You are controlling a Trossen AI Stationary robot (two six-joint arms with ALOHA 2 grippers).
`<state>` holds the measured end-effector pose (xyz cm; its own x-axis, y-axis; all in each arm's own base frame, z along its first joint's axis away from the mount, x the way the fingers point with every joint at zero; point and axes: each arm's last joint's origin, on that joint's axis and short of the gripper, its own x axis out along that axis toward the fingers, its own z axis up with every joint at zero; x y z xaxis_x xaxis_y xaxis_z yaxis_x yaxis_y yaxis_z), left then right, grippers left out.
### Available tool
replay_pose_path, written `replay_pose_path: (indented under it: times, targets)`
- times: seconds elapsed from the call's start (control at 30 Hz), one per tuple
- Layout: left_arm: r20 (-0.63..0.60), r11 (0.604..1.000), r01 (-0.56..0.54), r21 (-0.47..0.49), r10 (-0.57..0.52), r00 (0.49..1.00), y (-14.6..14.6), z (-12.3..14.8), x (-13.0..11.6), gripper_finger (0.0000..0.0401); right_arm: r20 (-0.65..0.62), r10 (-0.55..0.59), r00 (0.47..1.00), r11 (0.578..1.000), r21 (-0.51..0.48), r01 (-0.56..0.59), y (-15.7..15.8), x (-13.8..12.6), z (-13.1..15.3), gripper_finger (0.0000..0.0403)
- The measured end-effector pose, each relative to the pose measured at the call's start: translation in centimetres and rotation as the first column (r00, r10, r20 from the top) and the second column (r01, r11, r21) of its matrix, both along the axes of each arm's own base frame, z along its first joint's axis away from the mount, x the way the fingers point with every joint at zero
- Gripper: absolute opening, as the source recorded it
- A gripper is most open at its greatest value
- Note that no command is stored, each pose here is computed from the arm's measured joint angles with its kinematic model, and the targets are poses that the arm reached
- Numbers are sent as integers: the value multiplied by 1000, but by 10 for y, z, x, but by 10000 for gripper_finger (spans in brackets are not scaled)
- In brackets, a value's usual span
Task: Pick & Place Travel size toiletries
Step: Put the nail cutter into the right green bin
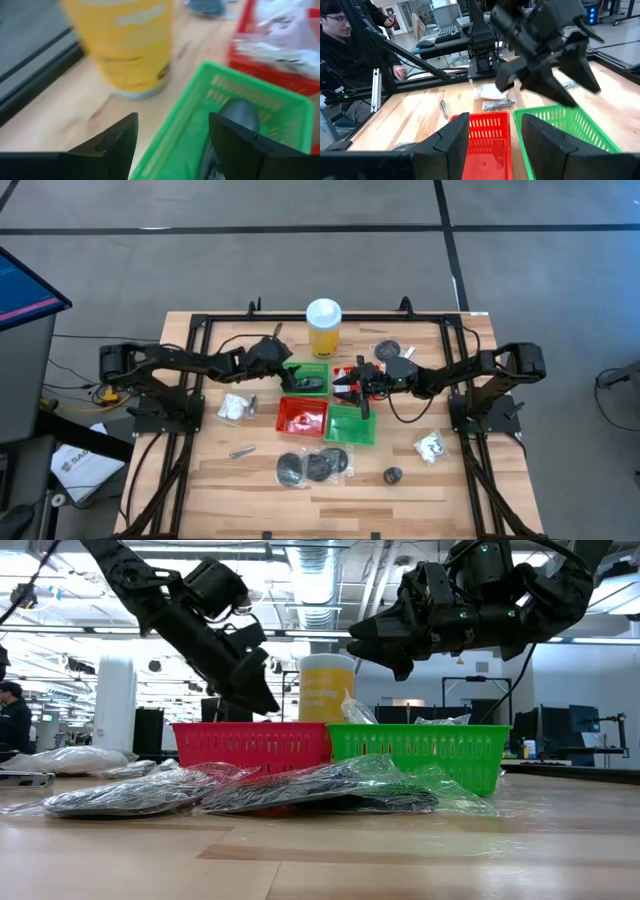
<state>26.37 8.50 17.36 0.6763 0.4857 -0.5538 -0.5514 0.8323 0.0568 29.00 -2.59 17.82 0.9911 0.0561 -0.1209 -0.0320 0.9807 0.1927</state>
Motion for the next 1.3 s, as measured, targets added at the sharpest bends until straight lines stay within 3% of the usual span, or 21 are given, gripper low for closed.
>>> replay_pose_path:
  times: [0.27, 0.63, 1.0, 1.3]
  targets:
    - [20, 967, -243, -80, 246, 969, 3, 15, -30, 231, -6, 5, 1000, 1000, 1, -5, 2, 0, -1, 171]
    - [-14, 835, -509, -209, 518, 855, 20, -17, -76, 231, -8, 26, 1000, 1000, 1, -26, 8, 0, -1, 166]
    - [-75, 751, -624, -216, 624, 778, 27, -39, -100, 231, -3, 26, 1000, 1000, 0, -26, 8, 1, 0, 165]
    - [-81, 735, -652, -184, 650, 755, 27, -39, -102, 223, -4, 26, 1000, 1000, 0, -26, 8, 1, 0, 164]
